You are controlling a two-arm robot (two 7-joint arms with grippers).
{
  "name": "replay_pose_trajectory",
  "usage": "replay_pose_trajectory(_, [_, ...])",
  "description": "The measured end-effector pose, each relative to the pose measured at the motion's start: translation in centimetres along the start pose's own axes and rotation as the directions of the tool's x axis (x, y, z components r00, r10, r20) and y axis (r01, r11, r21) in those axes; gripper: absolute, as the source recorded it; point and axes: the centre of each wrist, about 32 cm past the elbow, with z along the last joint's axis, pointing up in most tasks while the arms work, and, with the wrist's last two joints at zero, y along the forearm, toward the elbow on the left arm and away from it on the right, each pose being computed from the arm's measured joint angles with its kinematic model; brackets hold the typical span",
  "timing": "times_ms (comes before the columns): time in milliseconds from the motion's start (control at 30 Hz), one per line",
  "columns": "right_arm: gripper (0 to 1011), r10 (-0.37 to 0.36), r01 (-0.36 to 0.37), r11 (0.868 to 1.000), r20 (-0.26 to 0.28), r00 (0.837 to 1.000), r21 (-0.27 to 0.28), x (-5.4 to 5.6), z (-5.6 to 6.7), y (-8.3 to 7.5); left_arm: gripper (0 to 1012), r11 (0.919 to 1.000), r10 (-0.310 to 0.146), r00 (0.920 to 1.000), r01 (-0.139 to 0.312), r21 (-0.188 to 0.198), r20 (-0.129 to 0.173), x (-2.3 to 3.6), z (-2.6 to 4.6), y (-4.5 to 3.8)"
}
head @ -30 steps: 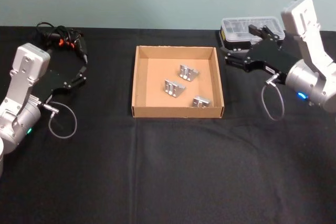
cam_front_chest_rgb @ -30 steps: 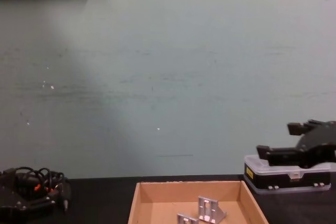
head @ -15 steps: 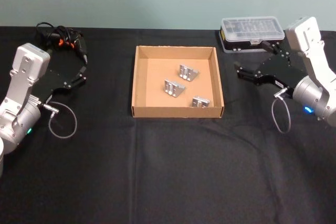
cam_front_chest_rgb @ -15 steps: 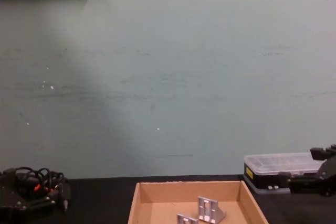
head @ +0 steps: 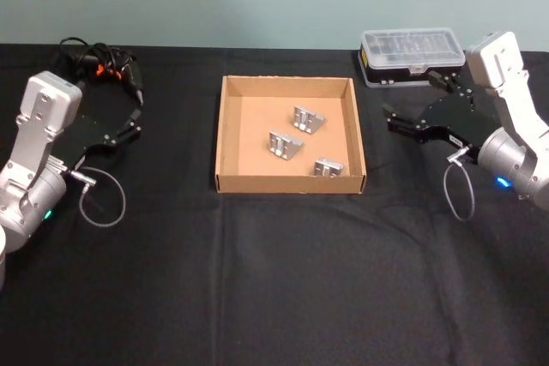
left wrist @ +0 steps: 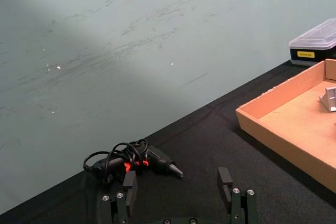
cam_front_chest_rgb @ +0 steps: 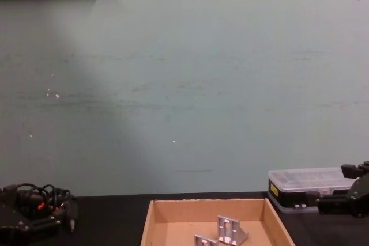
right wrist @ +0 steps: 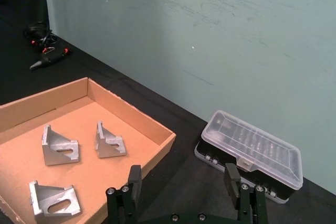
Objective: Use one hand to pick up the angle iron from the table and place it into the box.
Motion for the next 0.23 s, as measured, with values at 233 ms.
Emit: replay_pose_trajectory(233, [1003,0.001,-0.001,1.000,0.000,1.000,0.001,0.01,0.04,0.01,1000,1.0000,0.000,1.0000,0.000,0.000,0.000,0.00,0.00,0.00])
